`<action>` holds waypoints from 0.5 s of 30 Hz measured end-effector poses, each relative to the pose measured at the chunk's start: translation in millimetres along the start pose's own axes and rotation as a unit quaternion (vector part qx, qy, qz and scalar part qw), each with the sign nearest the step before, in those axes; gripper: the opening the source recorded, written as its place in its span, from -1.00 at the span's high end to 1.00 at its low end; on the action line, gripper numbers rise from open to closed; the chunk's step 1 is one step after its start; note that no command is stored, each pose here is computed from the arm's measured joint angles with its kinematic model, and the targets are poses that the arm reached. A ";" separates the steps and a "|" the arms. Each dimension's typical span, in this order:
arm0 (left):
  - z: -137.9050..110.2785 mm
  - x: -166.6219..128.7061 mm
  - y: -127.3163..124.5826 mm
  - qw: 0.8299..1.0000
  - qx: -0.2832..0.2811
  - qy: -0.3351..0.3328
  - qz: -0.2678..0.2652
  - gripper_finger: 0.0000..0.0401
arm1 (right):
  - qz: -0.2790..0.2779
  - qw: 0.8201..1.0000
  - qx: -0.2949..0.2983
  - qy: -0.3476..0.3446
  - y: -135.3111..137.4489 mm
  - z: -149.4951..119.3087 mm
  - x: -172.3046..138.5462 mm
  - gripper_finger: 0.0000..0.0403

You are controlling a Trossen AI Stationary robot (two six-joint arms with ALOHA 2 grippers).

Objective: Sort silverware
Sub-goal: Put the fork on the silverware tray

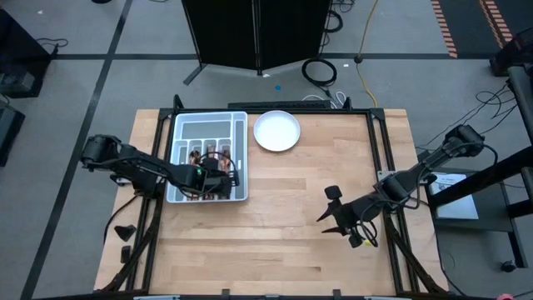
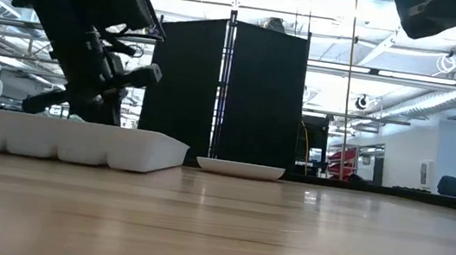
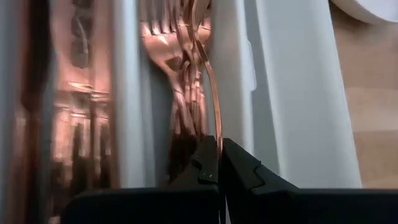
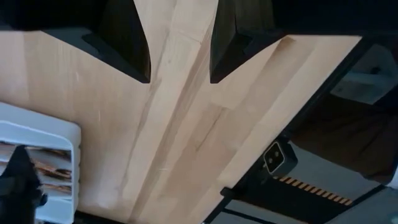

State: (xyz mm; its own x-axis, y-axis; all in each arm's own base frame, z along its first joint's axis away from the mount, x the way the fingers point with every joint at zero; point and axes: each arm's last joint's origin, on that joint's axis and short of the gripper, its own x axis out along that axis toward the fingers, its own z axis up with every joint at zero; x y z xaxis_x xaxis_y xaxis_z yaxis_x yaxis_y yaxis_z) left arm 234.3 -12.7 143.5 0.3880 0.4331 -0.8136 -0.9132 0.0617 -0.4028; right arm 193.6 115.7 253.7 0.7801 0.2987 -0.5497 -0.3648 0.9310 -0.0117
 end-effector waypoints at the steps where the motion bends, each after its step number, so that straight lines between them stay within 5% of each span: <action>1: -0.3 1.3 -1.1 1.000 -0.002 0.003 -0.003 1.00 | -0.002 1.000 0.000 -0.003 0.4 0.5 -0.1 0.23; 8: 5.1 5.5 -0.2 1.000 -0.013 0.011 0.007 0.91 | -0.007 1.000 -0.001 -0.005 0.9 0.7 -0.2 0.23; 15: 12.3 7.3 -0.8 1.000 0.002 0.025 0.007 0.55 | -0.007 1.000 0.010 -0.005 0.9 0.7 -0.2 0.23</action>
State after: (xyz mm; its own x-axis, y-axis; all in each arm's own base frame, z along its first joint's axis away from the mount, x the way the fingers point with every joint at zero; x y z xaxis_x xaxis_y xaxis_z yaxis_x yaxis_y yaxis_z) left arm 236.4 1.5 143.1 0.3805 0.3879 -0.8395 -0.9192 0.0593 -0.3892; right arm 193.4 116.7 254.3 0.7899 0.2876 -0.5415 -0.3440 0.9390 -0.0030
